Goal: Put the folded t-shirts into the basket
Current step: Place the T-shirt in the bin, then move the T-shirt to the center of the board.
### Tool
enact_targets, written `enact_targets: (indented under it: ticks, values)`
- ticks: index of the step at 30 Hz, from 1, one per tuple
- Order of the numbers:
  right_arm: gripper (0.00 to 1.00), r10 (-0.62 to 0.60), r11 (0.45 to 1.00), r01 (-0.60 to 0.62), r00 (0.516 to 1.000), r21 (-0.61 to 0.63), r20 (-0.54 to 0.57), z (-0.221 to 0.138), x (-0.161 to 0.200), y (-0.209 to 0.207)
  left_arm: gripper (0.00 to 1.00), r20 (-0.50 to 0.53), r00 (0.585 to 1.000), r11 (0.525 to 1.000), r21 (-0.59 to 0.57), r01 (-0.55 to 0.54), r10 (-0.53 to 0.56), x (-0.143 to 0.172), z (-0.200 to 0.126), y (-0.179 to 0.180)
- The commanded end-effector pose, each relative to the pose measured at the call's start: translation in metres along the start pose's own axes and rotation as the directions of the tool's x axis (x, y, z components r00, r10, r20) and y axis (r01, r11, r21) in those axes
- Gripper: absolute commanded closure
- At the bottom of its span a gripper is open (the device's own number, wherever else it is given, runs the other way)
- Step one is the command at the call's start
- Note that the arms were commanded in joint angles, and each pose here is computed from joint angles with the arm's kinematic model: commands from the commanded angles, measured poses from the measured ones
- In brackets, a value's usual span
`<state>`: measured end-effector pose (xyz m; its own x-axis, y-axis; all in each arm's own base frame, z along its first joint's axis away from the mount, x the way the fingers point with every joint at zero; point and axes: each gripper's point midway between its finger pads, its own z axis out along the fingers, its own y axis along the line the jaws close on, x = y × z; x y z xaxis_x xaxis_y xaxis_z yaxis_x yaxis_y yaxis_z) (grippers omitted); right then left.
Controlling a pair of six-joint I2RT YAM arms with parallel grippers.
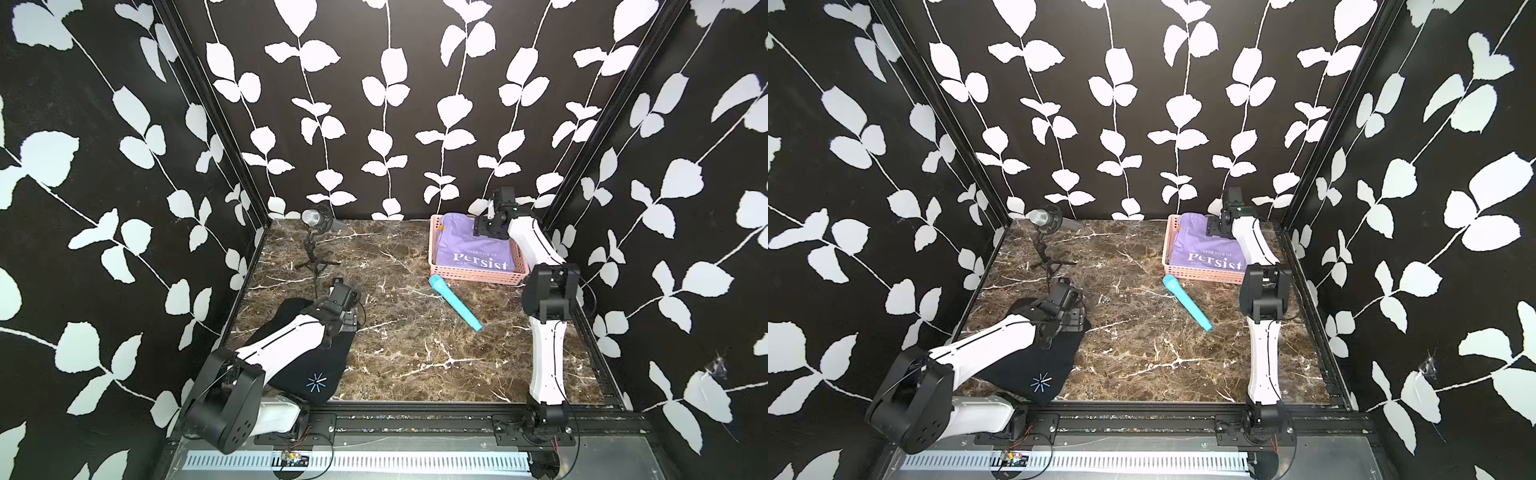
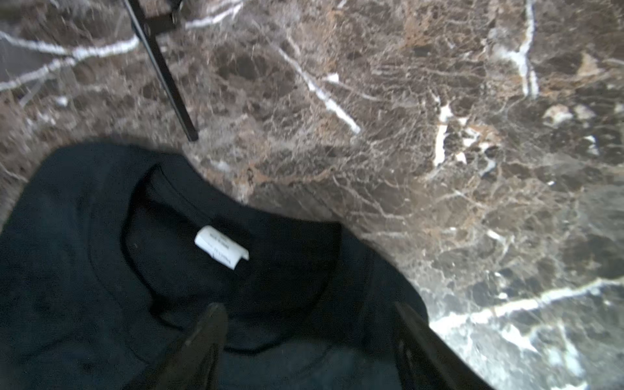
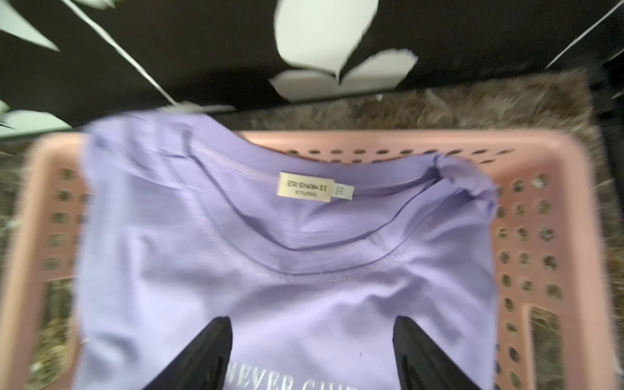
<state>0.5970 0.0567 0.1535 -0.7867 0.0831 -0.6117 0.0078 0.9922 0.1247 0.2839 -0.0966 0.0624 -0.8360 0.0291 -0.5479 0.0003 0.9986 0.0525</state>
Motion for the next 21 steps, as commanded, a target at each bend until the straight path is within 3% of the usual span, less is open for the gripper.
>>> enact_targets:
  ticks: [1,6,13,18,21]
  values:
    - [0.21,-0.056,0.998,0.059,0.994,-0.037,0.092,-0.034,-0.017,0.029,0.21,-0.059,0.994,0.993,0.059,0.100,-0.096,0.022,0.001,-0.006]
    - [0.19,-0.095,0.994,0.101,0.989,-0.048,0.110,-0.055,-0.003,0.048,0.21,-0.108,0.984,0.977,0.142,0.157,-0.142,0.041,0.007,-0.019]
    - [0.19,-0.093,0.991,0.102,0.991,-0.091,0.093,-0.076,0.038,0.062,0.22,-0.166,0.971,0.920,0.324,0.219,-0.173,0.049,0.016,-0.067]
    - [0.19,-0.131,0.979,0.134,0.991,-0.153,0.032,-0.092,0.092,0.079,0.22,-0.139,0.973,0.873,0.432,0.226,-0.183,0.033,0.016,-0.123]
    - [0.19,-0.160,0.973,0.155,0.987,-0.173,-0.012,-0.104,0.120,0.086,0.22,-0.131,0.972,0.818,0.525,0.236,-0.196,0.016,0.013,-0.168]
